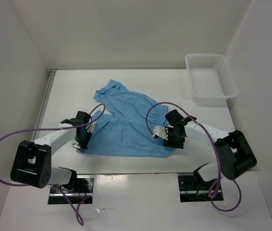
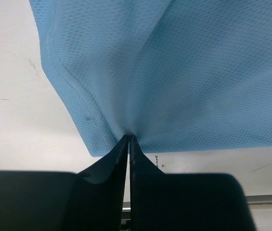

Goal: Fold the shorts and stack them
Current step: Flatten the shorts out, then fold the shorts

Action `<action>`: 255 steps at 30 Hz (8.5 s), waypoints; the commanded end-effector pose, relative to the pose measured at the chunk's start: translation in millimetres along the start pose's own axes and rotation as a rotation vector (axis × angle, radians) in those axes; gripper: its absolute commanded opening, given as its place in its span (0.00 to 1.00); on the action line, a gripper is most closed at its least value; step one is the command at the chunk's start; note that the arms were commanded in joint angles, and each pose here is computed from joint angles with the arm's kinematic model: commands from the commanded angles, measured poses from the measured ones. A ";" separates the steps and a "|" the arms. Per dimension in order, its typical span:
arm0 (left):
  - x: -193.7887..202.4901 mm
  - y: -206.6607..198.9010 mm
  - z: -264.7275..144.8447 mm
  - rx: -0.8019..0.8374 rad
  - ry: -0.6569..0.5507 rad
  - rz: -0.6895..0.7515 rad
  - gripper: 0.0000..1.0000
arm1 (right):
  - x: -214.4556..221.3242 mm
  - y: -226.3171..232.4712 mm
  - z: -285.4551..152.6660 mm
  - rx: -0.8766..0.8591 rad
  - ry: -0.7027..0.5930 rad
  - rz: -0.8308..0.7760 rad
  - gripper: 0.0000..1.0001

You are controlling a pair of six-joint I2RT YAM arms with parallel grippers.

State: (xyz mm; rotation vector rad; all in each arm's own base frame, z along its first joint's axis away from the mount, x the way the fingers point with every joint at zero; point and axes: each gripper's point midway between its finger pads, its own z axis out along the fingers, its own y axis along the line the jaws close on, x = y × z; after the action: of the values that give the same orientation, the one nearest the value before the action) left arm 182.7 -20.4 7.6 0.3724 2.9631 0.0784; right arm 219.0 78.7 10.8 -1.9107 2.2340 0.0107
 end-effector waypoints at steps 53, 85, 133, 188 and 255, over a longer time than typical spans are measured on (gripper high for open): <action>-15.6 7.4 -23.8 -0.061 -0.087 0.028 0.64 | -153.2 39.1 -61.1 0.238 -0.327 -0.428 0.27; -299.3 36.3 27.1 0.110 -0.321 -0.078 0.45 | -98.9 -220.2 -24.2 0.204 -0.531 0.963 0.80; -367.7 18.6 -2.7 0.245 -0.406 -0.039 0.58 | -104.6 -177.3 -12.7 0.239 -0.403 0.625 0.72; -380.3 90.2 -166.4 0.007 -0.706 -0.117 0.00 | -119.2 -235.4 -98.2 0.547 -0.368 0.318 0.00; -173.5 79.1 -168.4 0.149 -0.400 -0.261 0.00 | -129.8 -127.9 -152.3 0.559 -0.457 0.050 0.00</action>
State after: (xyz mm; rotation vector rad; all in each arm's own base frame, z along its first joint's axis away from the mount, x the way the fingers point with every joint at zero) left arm 376.1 12.9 167.7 0.0121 2.5997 -0.1702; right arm 346.7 158.0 137.5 -1.4110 1.8914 -0.1412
